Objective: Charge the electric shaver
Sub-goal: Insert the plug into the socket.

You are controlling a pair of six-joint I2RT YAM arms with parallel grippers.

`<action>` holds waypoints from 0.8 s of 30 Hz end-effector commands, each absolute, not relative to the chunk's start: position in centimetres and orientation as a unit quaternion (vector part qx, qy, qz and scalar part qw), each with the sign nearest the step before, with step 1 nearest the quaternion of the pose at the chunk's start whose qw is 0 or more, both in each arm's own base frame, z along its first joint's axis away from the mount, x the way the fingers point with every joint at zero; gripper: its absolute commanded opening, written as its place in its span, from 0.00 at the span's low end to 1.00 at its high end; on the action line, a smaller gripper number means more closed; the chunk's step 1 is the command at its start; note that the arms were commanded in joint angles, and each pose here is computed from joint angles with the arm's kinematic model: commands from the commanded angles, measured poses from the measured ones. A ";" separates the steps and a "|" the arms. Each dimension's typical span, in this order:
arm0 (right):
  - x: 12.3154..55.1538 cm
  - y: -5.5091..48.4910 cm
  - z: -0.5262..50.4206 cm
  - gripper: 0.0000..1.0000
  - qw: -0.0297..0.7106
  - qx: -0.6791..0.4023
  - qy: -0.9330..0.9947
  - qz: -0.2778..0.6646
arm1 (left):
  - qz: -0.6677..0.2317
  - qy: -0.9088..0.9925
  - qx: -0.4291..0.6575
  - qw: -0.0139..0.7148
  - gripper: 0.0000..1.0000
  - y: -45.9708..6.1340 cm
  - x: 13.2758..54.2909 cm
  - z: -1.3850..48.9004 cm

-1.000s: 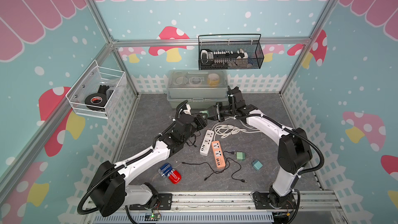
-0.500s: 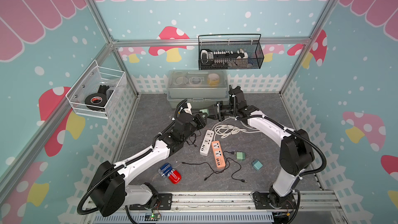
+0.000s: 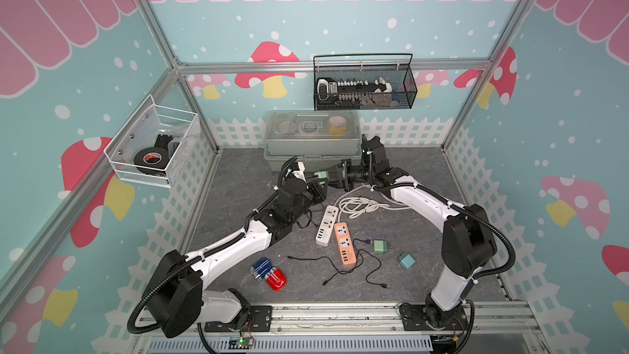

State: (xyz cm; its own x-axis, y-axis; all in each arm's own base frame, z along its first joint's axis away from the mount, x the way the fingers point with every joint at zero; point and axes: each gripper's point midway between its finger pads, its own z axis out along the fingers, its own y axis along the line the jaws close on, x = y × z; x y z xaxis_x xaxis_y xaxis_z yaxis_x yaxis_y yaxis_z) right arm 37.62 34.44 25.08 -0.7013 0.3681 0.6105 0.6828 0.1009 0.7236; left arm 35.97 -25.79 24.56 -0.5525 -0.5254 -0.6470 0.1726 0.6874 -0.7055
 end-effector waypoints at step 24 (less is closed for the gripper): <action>33.9 28.4 21.4 0.76 0.135 -0.389 -0.789 -0.457 | -0.336 0.860 -0.046 0.382 0.00 -24.3 32.4 24.8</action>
State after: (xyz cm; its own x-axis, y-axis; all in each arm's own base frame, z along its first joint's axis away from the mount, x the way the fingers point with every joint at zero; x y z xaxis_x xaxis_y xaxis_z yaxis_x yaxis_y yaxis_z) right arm 35.70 30.86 22.59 -0.6473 0.4485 0.6163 0.7407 0.1796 0.6474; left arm 33.87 -24.63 24.95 -0.6531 -0.4084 -0.6377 0.1676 0.7432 -0.6477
